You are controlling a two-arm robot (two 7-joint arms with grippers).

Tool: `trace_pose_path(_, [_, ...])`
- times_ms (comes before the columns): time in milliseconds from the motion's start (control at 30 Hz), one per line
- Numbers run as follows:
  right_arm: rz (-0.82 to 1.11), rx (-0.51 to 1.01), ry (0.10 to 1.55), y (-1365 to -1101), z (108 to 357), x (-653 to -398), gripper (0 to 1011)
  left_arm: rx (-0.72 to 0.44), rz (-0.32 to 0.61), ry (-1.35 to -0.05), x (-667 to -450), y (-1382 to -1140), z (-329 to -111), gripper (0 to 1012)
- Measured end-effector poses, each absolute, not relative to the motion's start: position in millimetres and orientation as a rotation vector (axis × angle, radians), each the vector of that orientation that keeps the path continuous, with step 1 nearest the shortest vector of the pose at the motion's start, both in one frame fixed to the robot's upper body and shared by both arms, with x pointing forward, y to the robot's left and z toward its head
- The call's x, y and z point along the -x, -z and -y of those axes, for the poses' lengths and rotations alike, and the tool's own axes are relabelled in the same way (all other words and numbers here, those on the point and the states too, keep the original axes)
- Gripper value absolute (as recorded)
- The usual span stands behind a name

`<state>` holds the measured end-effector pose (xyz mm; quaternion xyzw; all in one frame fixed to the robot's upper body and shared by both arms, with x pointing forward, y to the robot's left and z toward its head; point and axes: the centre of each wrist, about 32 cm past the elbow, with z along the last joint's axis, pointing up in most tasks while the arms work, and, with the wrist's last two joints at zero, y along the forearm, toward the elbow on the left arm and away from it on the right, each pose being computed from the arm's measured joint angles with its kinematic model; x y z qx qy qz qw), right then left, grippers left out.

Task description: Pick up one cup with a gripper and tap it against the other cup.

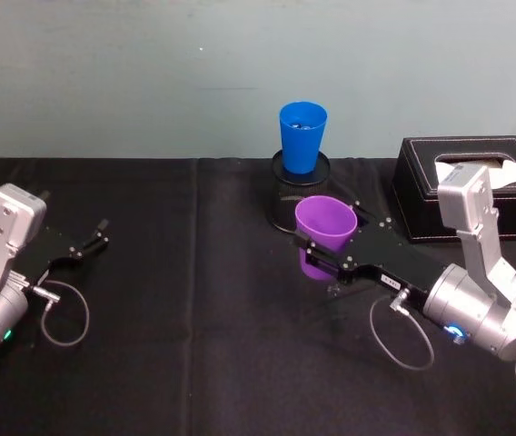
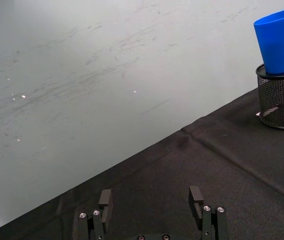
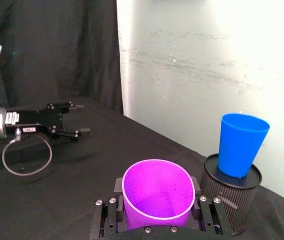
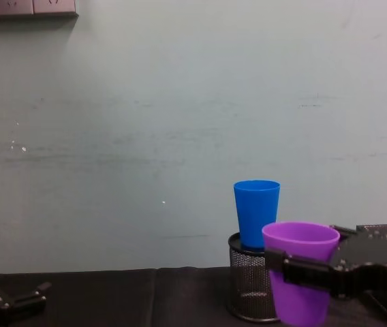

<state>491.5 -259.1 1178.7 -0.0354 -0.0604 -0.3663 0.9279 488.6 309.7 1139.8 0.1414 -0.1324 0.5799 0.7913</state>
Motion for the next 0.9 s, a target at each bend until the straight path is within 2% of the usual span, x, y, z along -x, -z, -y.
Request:
trace_pose_path(367, [0.131, 0.059, 0.75, -1196.3, 256.2, -494.8, 736, -0.304, 0.285, -1.248, -488.6, -1139.8, -309.7, 1000])
trace_pose_path(900, [0.128, 0.059, 0.749, -1198.3, 256.0, -495.2, 736, -0.304, 0.285, -1.248, -488.6, -1139.8, -309.7, 1000])
